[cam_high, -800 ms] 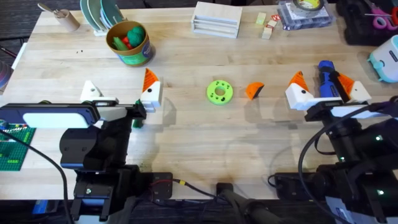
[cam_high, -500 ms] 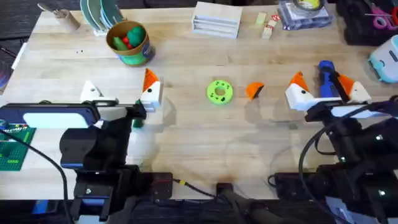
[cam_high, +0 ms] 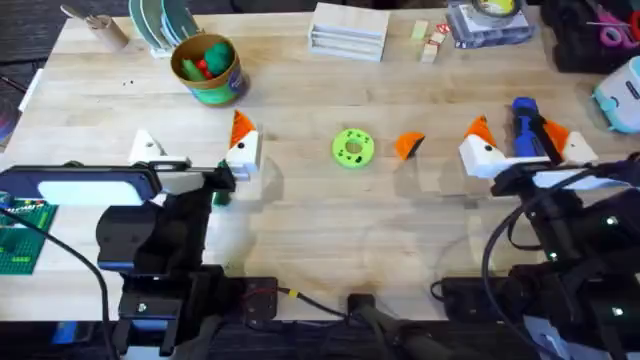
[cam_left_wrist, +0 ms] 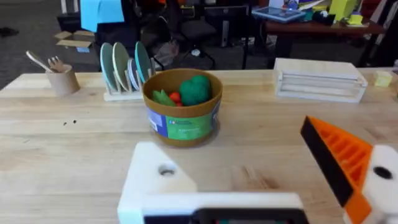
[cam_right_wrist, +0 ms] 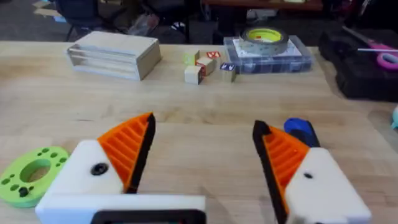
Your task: Pick up the gripper from the table and insert it into the empty holder that is missing its gripper. Then pick up a screw, insert it into the mounting hole, and use the screwdriver to tighten it. Finally, clean up the table by picking up the vegetable and placing it into the bucket.
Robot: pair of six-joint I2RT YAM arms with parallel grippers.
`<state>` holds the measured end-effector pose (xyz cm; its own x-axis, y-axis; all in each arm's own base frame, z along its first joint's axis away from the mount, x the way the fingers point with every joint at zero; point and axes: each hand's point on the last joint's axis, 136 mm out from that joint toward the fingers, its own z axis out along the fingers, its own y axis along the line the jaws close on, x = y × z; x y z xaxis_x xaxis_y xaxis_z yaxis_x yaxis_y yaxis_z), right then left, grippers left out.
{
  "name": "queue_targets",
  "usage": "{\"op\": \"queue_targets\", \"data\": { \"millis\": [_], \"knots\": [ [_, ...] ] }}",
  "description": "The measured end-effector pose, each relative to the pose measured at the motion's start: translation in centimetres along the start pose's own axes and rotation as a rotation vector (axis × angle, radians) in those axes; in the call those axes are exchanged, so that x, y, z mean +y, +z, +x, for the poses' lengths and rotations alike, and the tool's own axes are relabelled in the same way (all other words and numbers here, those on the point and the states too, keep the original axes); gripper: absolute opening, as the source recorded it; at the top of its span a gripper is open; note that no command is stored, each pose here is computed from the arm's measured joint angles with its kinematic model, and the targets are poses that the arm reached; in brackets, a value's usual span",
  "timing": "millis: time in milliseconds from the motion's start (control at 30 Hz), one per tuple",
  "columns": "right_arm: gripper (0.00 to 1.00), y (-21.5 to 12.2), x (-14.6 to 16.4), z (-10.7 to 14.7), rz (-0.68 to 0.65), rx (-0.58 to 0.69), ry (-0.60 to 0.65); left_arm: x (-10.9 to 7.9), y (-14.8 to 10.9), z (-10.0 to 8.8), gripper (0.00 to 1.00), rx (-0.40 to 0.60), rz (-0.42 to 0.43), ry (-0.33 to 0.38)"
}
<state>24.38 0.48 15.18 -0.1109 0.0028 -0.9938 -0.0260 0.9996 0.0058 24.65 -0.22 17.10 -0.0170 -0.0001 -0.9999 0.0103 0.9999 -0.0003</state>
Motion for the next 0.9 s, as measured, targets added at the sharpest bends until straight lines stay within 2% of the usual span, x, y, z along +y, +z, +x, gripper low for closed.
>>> {"op": "queue_targets", "data": {
  "millis": [100, 167, 333, 467, 633, 767, 900],
  "knots": [
    [0.992, -0.3, 0.0, 0.1, 0.000, 0.037, 0.001, 0.0, -0.2, 0.6, 0.993, 0.047, 0.000, 0.000],
    [0.992, -0.8, 0.0, 0.4, 0.003, 0.086, 0.002, 0.0, -0.5, 0.3, 0.992, 0.076, -0.002, 0.000],
    [0.992, -2.3, -0.1, -1.5, 0.009, 0.154, 0.003, 0.3, -1.6, -3.1, 0.992, 0.147, -0.016, 0.002],
    [0.992, -3.3, -0.1, -4.0, 0.012, 0.198, 0.003, 0.8, -2.1, -4.3, 0.993, 0.304, -0.045, 0.006],
    [0.992, -3.5, -0.1, -6.3, 0.012, 0.264, 0.005, 1.2, -2.1, -3.3, 0.993, 0.549, -0.062, 0.031],
    [0.992, -2.9, -0.1, -7.7, 0.012, 0.286, 0.005, 1.3, -1.3, -2.0, 0.992, 0.670, -0.066, 0.046],
    [0.992, -2.5, -0.1, -7.3, 0.012, 0.316, 0.005, 1.3, -1.4, 0.7, 0.993, 0.806, -0.063, 0.054]
  ]
}}
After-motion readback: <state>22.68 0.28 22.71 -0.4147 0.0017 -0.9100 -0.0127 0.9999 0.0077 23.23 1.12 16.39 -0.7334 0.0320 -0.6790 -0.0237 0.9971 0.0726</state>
